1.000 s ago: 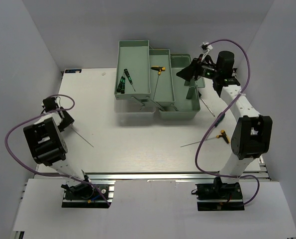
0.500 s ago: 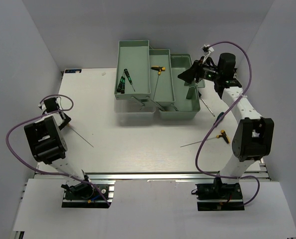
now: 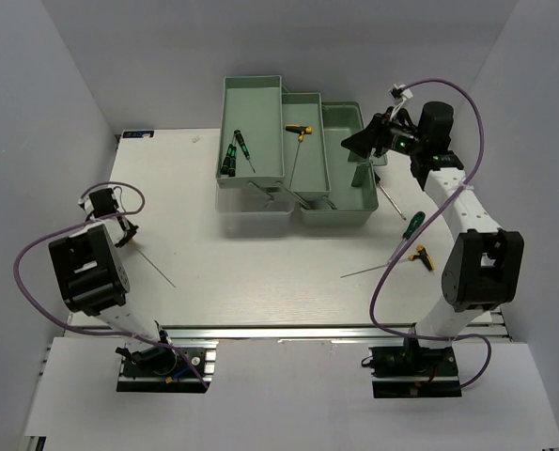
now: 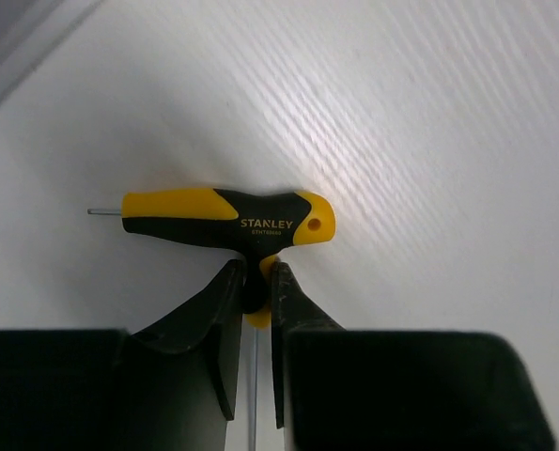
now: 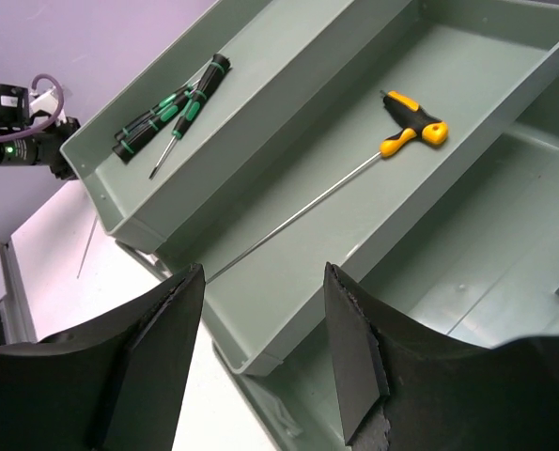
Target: Sort the tools into containers
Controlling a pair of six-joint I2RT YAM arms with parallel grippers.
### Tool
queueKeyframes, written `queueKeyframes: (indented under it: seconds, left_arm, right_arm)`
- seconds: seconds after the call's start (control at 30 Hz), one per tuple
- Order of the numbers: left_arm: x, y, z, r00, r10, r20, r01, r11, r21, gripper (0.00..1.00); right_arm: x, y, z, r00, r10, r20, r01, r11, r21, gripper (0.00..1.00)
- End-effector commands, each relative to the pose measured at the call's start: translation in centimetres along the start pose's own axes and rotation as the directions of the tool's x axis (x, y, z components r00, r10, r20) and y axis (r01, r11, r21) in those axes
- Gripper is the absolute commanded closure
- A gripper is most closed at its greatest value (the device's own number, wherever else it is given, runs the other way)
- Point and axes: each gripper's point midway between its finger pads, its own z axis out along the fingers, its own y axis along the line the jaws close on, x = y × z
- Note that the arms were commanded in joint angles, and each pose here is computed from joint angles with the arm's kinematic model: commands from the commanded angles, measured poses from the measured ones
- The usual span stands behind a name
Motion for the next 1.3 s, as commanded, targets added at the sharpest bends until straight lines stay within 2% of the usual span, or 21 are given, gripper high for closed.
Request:
queueKeyframes:
  seconds: [0.0,0.23,0.37,0.57,0.67,0.7,0.77,0.8,0.83,0.87,0.9,0.93,0.97,1.0,1.03,1.07,1.1,1.13,1.17,1.23,1.27]
  left_arm:
    - [3.2,-0.7,-2.0,0.997,0.019,-0.080,-0.014,0.997,0.070,0.88]
    - [-1.6,-5.2,-8.7,0.993,-0.111,0.043,0.095,0.956,0.277,0.99]
    - [-3.3,-7.6,-13.1,0.985,-0.150,0.086,0.108,0.922,0.372,1.00]
    - [-3.5,-12.4,-22.7,0.982,-0.153,0.114,0.062,0.819,0.571,1.00]
    - [-4.5,-14.9,-29.6,0.972,-0.174,0.155,0.019,0.723,0.690,1.00]
    - [-4.9,-15.7,-31.4,0.971,-0.174,0.165,0.002,0.695,0.719,1.00]
    - [-4.8,-18.1,-34.3,0.975,-0.140,0.171,-0.043,0.637,0.770,1.00]
    - [-6.5,-19.7,-37.4,0.966,-0.162,0.201,-0.074,0.572,0.817,1.00]
    - [-6.2,-21.8,-37.3,0.974,-0.128,0.188,-0.087,0.553,0.829,1.00]
    - [-5.3,-24.1,-39.0,0.978,-0.090,0.186,-0.118,0.496,0.860,1.00]
    - [-6.8,-26.2,-42.2,0.969,-0.103,0.225,-0.163,0.418,0.894,1.00]
    - [-6.8,-28.1,-43.4,0.968,-0.085,0.237,-0.189,0.379,0.906,1.00]
    - [-4.4,-32.1,-42.2,0.975,-0.001,0.220,-0.205,0.360,0.910,1.00]
    - [-6.4,-34.0,-45.5,0.961,-0.031,0.273,-0.253,0.292,0.922,1.00]
    - [-6.1,-36.0,-46.0,0.959,-0.008,0.284,-0.272,0.260,0.927,1.00]
    - [-3.8,-39.6,-43.3,0.961,0.066,0.270,-0.278,0.269,0.922,1.00]
    - [-3.5,-41.3,-43.1,0.956,0.088,0.281,-0.294,0.248,0.923,1.00]
    - [-5.4,-42.7,-46.0,0.948,0.039,0.315,-0.317,0.182,0.931,1.00]
    - [-3.2,-45.7,-42.8,0.946,0.096,0.310,-0.324,0.199,0.925,1.00]
    - [-4.2,-47.9,-43.9,0.941,0.055,0.334,-0.339,0.153,0.928,1.00]
    - [-2.7,-49.6,-41.6,0.937,0.077,0.341,-0.349,0.166,0.922,1.00]
  right_arm:
    - [-1.9,1.5,-1.1,0.998,-0.049,0.047,0.050,0.999,-0.015,0.41]
    - [-1.1,2.0,-1.8,0.998,-0.044,0.040,0.045,0.999,-0.030,0.41]
    - [-0.9,2.3,-2.2,0.998,-0.043,0.041,0.044,0.999,-0.024,0.41]
    - [-0.1,2.0,-3.0,0.998,-0.067,0.017,0.066,0.998,0.015,0.40]
    - [1.2,0.7,-3.2,0.995,-0.089,-0.035,0.092,0.993,0.073,0.41]
    - [1.5,0.1,-3.3,0.995,-0.090,-0.052,0.095,0.990,0.101,0.44]
    - [2.2,-1.8,-3.7,0.992,-0.087,-0.090,0.102,0.977,0.188,0.69]
    - [2.8,-2.6,-4.0,0.986,-0.114,-0.119,0.139,0.966,0.218,0.83]
    - [2.9,-3.6,-4.4,0.984,-0.120,-0.132,0.152,0.950,0.271,1.00]
    - [3.3,-4.1,-4.7,0.982,-0.120,-0.144,0.158,0.944,0.290,1.00]
    - [3.5,-4.7,-5.0,0.978,-0.134,-0.157,0.177,0.934,0.310,1.00]
    - [3.8,-4.9,-5.2,0.977,-0.136,-0.165,0.184,0.930,0.318,1.00]
    - [4.3,-5.3,-5.5,0.975,-0.131,-0.177,0.184,0.927,0.328,1.00]
    - [4.9,-5.7,-5.8,0.973,-0.128,-0.194,0.189,0.922,0.337,1.00]
    - [5.2,-6.1,-6.2,0.972,-0.117,-0.203,0.185,0.916,0.355,1.00]
    - [6.2,-6.2,-6.4,0.971,-0.098,-0.216,0.173,0.916,0.362,1.00]
    - [6.3,-7.2,-7.4,0.974,-0.079,-0.213,0.160,0.905,0.394,1.00]
    - [6.6,-7.4,-8.0,0.975,-0.061,-0.215,0.147,0.899,0.412,0.94]
    - [6.9,-7.9,-8.8,0.976,-0.040,-0.214,0.132,0.891,0.435,0.89]
    - [7.8,-8.2,-9.9,0.975,-0.012,-0.220,0.116,0.879,0.462,0.84]
    - [8.1,-8.6,-10.6,0.976,0.003,-0.220,0.106,0.870,0.482,0.82]
